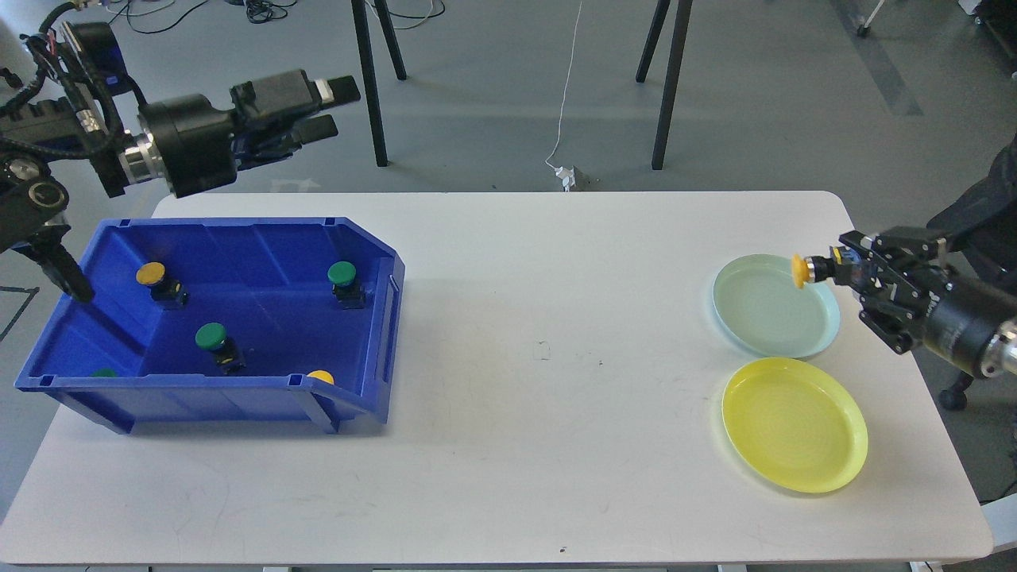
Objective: Pass button and place on color plate
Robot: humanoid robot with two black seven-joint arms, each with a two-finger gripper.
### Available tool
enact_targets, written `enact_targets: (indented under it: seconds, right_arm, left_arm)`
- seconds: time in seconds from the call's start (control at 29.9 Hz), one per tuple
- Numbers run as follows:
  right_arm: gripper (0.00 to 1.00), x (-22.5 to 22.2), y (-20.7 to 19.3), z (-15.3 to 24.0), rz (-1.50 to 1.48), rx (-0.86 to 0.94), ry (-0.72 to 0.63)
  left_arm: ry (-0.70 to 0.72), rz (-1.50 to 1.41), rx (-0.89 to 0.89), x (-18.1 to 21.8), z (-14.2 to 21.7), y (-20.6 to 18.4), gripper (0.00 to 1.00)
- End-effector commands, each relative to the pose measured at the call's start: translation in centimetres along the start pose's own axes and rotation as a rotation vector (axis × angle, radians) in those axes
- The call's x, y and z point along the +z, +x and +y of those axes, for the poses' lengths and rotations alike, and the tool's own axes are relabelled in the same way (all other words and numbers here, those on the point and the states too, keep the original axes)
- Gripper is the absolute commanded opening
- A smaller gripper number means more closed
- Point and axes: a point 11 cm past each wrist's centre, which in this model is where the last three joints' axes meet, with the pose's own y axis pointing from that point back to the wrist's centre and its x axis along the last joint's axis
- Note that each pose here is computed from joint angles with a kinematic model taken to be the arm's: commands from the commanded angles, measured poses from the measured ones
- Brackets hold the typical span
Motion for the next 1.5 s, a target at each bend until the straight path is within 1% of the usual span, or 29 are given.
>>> enact_targets:
  seconds: [0.0, 0.1, 0.3, 0.4, 0.43, 0.53, 0.6, 0.7, 0.73, 0.8, 0.84, 0.87, 0.94, 0.97, 1.17, 1.47]
  right_arm:
    - [0.01, 3.8, 0.7, 2.5, -0.013, 0.029, -0.129]
    - [0.01, 5.8, 0.4, 3.1, -0.036, 0.030, -0.184]
    - [0.02, 9.6, -1.2, 2.6, -0.123, 0.021, -0.242]
    - [0.07, 10.4, -1.4, 2.2, -0.150, 0.026, -0.248]
    - [0.09, 10.5, -1.5, 2.1, -0.163, 0.026, -0.246]
    - [0.18, 10.6, -1.6, 2.0, -0.213, 0.031, -0.241]
    - [0.20, 10.5, -1.8, 2.0, -0.240, 0.025, -0.234]
    - [0.26, 10.4, -2.3, 1.7, -0.264, 0.005, -0.223]
    - [0.32, 10.5, -2.4, 1.6, -0.269, 0.002, -0.220]
    - [0.52, 10.4, -2.7, 1.4, -0.274, -0.003, -0.215]
    - [0.70, 10.3, -2.6, 1.3, -0.275, -0.001, -0.209]
    - [0.83, 10.2, -2.6, 1.3, -0.276, -0.001, -0.204]
    - [0.92, 10.1, -2.7, 1.2, -0.278, -0.006, -0.199]
    - [0.94, 10.0, -2.7, 1.2, -0.278, -0.006, -0.198]
    - [0.96, 9.9, -3.2, 1.2, -0.287, -0.044, -0.190]
    - [0.96, 9.9, -3.0, 1.2, -0.286, -0.043, -0.187]
  left_arm:
    - [0.143, -0.097, -0.096, -2.8, 2.1, -1.8, 0.99]
    - [0.261, -0.214, -0.221, -5.2, 3.3, -4.0, 0.98]
    - [0.404, -0.392, -0.441, -8.6, 4.3, -7.6, 0.98]
    - [0.472, -0.425, -0.523, -10.7, 5.4, -9.1, 0.97]
    - [0.492, -0.431, -0.536, -11.2, 5.7, -9.3, 0.97]
    - [0.531, -0.425, -0.545, -12.6, 5.6, -9.4, 0.97]
    - [0.553, -0.417, -0.540, -13.3, 5.6, -9.2, 0.97]
    - [0.589, -0.402, -0.530, -14.2, 6.2, -8.8, 0.97]
    - [0.599, -0.398, -0.527, -14.5, 6.1, -8.7, 0.97]
    - [0.622, -0.389, -0.521, -15.1, 6.3, -8.5, 0.97]
    - [0.633, -0.385, -0.517, -15.4, 6.4, -8.4, 0.97]
    - [0.646, -0.380, -0.516, -15.7, 6.7, -8.4, 0.97]
    - [0.658, -0.374, -0.512, -15.9, 6.9, -8.2, 0.97]
    - [0.660, -0.374, -0.511, -16.0, 6.8, -8.2, 0.97]
    - [0.661, -0.363, -0.516, -16.3, 6.4, -8.7, 0.97]
    - [0.665, -0.341, -0.527, -16.9, 6.2, -9.7, 0.89]
